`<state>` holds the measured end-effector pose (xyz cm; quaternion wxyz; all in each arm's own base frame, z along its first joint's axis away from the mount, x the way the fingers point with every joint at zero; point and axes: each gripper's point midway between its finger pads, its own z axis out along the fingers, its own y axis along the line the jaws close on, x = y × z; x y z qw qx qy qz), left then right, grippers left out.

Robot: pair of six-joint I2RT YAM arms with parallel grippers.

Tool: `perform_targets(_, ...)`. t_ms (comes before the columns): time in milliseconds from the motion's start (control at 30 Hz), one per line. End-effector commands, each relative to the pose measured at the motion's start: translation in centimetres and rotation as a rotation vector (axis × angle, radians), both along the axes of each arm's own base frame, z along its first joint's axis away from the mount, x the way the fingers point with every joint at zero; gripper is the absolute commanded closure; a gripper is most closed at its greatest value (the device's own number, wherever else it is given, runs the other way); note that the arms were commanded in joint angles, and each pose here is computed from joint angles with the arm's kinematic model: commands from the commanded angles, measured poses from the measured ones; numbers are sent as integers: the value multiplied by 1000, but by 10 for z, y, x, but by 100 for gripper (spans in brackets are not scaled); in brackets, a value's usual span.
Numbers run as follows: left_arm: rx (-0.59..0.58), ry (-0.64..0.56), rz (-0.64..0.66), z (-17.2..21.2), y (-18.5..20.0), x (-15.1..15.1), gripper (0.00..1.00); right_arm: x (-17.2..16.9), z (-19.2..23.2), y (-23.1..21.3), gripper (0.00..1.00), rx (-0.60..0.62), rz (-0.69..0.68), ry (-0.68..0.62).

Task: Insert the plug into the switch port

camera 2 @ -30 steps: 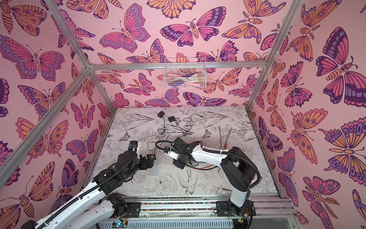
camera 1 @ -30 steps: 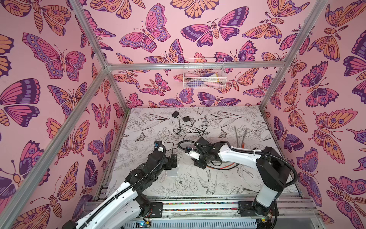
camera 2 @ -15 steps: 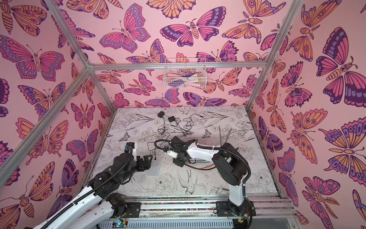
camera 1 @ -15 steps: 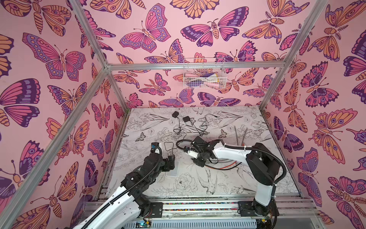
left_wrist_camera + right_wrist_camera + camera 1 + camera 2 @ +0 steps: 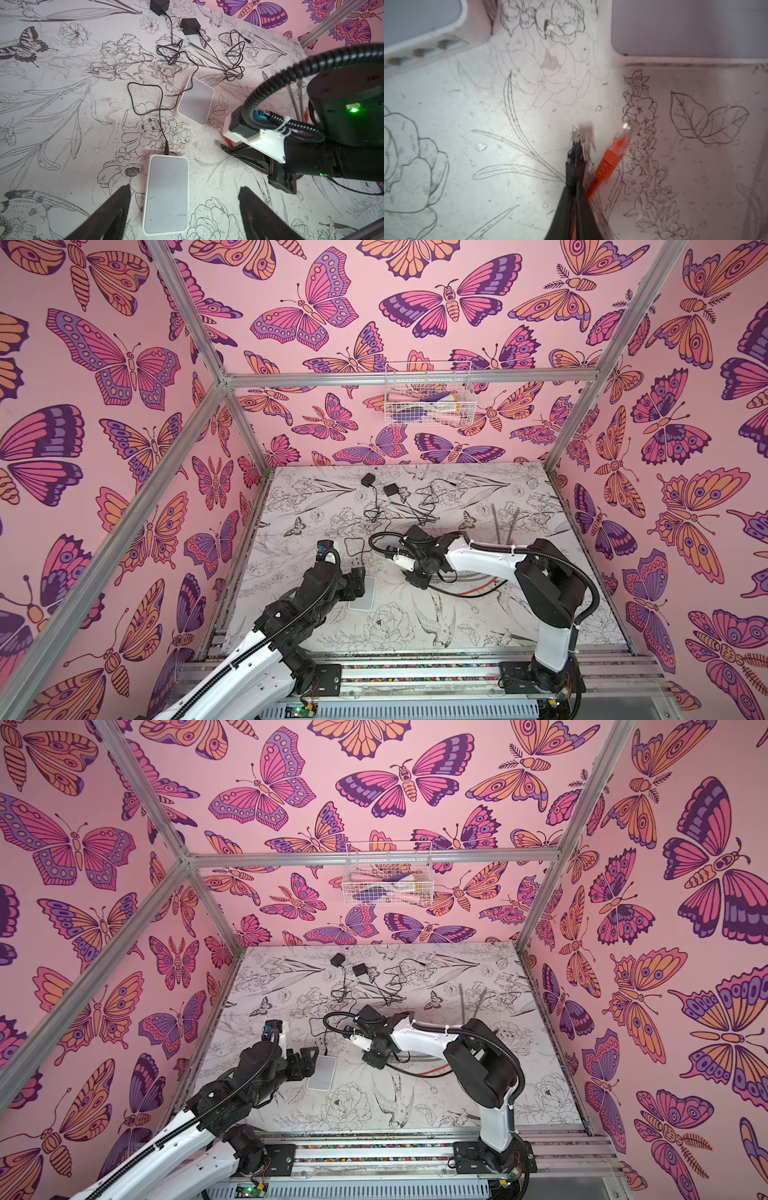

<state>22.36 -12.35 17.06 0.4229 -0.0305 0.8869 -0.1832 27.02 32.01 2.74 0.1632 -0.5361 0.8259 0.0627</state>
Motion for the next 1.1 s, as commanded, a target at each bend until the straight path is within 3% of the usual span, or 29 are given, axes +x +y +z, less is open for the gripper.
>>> perform_targets(0, 12, -1, 20, -2, 6, -1, 16, -3, -5, -9, 96, -30, -8, 5)
perform_targets(200, 6, -10, 19, 1, 7, -2, 17, 4, 16, -11, 97, 2, -33, -64)
perform_targets(333, 3, -9, 14, 2, 5, -2, 17, -2, 23, -11, 89, 17, -22, -58)
perform_targets(467, -2, -8, 10, 2, 5, -3, 17, -6, 17, -13, 84, 6, -13, -32)
perform_targets(1067, -29, -16, 15, -1, 9, -10, 17, -3, -6, 5, 80, 2, -10, 12)
